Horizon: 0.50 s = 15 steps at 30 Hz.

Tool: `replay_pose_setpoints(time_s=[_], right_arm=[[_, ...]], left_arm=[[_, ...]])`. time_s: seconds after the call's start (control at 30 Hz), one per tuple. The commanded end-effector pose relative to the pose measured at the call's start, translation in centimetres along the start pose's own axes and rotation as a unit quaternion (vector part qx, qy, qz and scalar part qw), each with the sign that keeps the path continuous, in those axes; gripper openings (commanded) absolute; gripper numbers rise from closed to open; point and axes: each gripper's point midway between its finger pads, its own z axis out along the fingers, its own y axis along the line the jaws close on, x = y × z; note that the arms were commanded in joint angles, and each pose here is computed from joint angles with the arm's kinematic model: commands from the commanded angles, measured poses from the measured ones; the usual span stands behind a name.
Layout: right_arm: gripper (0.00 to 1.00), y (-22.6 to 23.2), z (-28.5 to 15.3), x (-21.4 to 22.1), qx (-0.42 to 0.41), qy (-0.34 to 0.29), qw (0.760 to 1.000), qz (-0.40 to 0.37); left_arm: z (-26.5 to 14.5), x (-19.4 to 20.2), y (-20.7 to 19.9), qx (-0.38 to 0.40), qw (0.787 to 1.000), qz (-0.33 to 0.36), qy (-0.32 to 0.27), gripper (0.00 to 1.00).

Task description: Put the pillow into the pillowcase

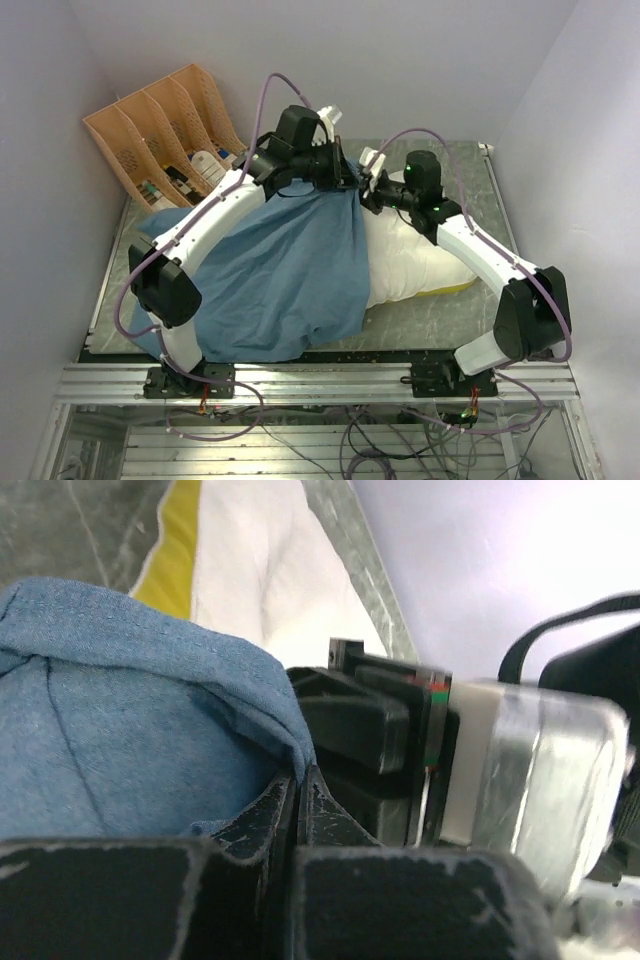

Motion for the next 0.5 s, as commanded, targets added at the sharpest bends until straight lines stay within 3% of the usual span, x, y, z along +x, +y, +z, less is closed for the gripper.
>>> replay_pose_setpoints(time_s=[0.0, 0.07, 0.17, 0.27, 0.37, 0.47], right_arm=[[0.0, 0.3, -3.3, -7.9, -0.052, -0.161, 0.985, 0.029], [0.0, 1.9, -4.8, -9.2, -0.088, -0.191, 0.978, -0.001], [0.0, 3.1, -5.3, -8.2, -0.094, -0.181, 0.979, -0.014], [0.0, 2.6, -5.1, -6.5, -0.061, -0.164, 0.984, -0.011], [0.0, 1.1, -5.0, -7.5, -0.036, -0.162, 0.986, -0.014], [0.0, -2.0, -5.2, -10.0, 0.009, -0.161, 0.987, -0.02]], left_arm=[[0.0, 0.6, -1.8, 0.003, 0.999, 0.041, 0.003, 0.07], [-1.1, -0.2, 1.4, -0.078, 0.996, 0.045, -0.021, 0.07], [-2.9, -0.7, 6.6, -0.159, 0.986, 0.027, -0.036, 0.09], [-3.2, -1.5, 10.3, -0.181, 0.983, 0.003, -0.044, 0.14], [-1.3, -3.2, 9.7, -0.151, 0.988, 0.008, -0.034, 0.13], [1.2, -5.5, 5.7, -0.08, 0.996, 0.019, -0.032, 0.11]])
